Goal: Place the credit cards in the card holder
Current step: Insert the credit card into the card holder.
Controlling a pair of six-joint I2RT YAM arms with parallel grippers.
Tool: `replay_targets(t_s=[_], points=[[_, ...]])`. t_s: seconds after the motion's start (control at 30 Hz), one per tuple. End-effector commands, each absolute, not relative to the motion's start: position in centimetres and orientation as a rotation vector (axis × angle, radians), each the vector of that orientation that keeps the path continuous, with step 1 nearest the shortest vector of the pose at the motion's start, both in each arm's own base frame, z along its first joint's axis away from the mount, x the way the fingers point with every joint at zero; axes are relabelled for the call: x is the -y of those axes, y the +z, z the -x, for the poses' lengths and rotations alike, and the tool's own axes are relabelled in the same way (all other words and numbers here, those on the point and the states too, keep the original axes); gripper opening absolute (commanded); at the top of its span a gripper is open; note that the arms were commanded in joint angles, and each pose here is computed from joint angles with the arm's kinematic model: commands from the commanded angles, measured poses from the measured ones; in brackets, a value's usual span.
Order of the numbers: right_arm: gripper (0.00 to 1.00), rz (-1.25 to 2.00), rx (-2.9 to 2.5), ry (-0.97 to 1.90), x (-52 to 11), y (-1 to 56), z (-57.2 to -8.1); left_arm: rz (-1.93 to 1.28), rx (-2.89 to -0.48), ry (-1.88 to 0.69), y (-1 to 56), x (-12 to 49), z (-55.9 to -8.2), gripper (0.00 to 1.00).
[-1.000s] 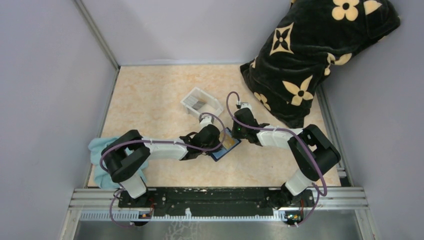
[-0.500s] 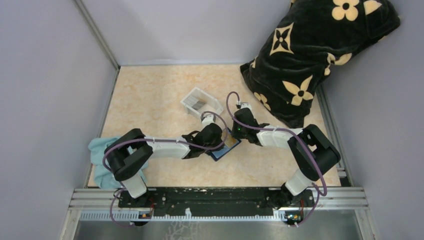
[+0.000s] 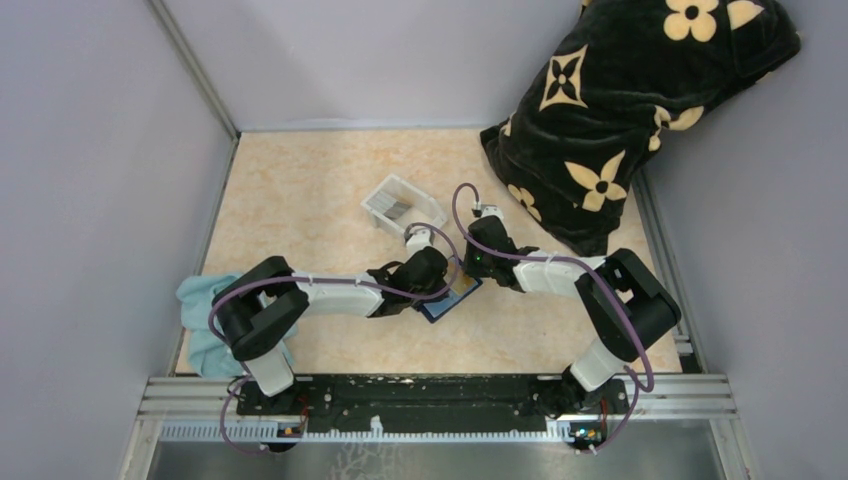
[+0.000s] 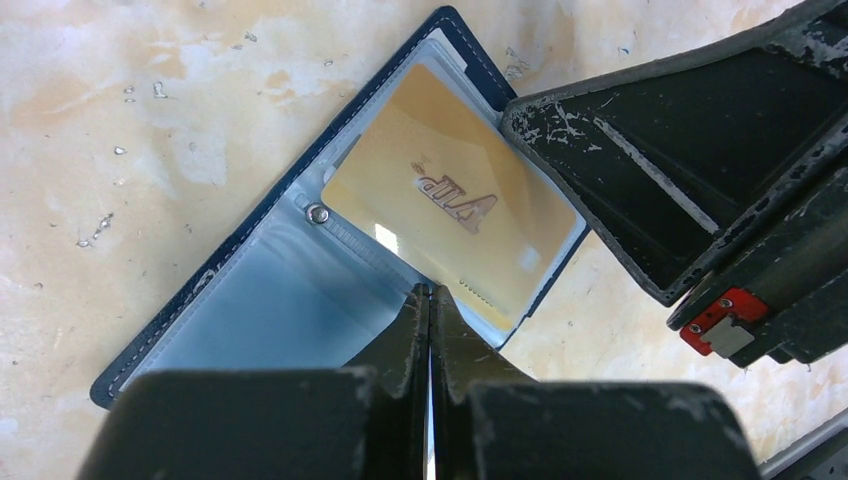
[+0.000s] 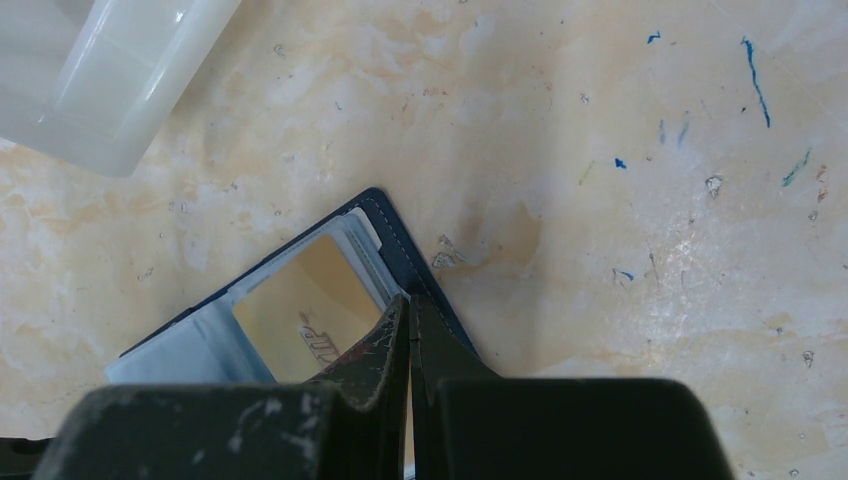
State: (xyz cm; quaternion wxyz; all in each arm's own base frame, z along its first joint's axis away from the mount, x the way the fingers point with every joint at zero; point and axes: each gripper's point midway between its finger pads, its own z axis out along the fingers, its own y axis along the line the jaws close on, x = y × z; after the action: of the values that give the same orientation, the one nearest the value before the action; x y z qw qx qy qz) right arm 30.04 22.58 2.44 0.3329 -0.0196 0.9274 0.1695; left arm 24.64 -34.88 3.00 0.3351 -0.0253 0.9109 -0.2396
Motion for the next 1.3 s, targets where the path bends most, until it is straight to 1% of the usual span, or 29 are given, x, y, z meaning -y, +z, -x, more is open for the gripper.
replay_targets(t_s=[0.0, 0.33, 0.4, 0.43, 0.57, 0.67, 0.77, 0.9, 1.1, 1.27], points=[[0.0, 0.123, -2.564, 0.372, -21.8, -0.3, -27.1, 0.075, -2.335, -0.6, 3.6, 35.3, -25.9, 0.0], [0.01, 0.116, -2.522, 0.375, -21.9, 1.7, -27.7, 0.104, -2.362, -0.506, 2.4, 33.0, -25.4, 0.0], [0.07, 0.114, -2.509, 0.378, -22.0, 2.3, -27.8, 0.113, -2.37, -0.493, 2.0, 32.2, -25.0, 0.0], [0.11, 0.113, -2.503, 0.38, -22.0, 2.6, -27.9, 0.119, -2.371, -0.493, 1.9, 32.0, -24.8, 0.0], [0.33, 0.111, -2.48, 0.388, -21.9, 3.4, -28.0, 0.126, -2.369, -0.483, 2.0, 31.2, -24.5, 0.0], [0.43, 0.105, -2.47, 0.388, -21.7, 3.7, -27.9, 0.13, -2.373, -0.469, 2.0, 30.7, -24.2, 0.0], [0.5, 0.099, -2.468, 0.401, -21.6, 3.7, -27.5, 0.138, -2.373, -0.47, 2.2, 30.2, -23.9, 0.0], [0.52, 0.09, -2.46, 0.462, -21.9, 3.8, -26.7, 0.145, -2.367, -0.476, 2.4, 29.8, -23.7, 0.0], [0.53, 0.061, -2.457, 0.613, -22.7, 3.6, -24.9, 0.127, -2.386, -0.483, 1.8, 29.9, -23.4, 0.0], [0.53, 0.017, -2.48, 0.717, -22.8, 2.3, -22.8, 0.108, -2.409, -0.465, 1.0, 29.6, -23.0, 0.0]])
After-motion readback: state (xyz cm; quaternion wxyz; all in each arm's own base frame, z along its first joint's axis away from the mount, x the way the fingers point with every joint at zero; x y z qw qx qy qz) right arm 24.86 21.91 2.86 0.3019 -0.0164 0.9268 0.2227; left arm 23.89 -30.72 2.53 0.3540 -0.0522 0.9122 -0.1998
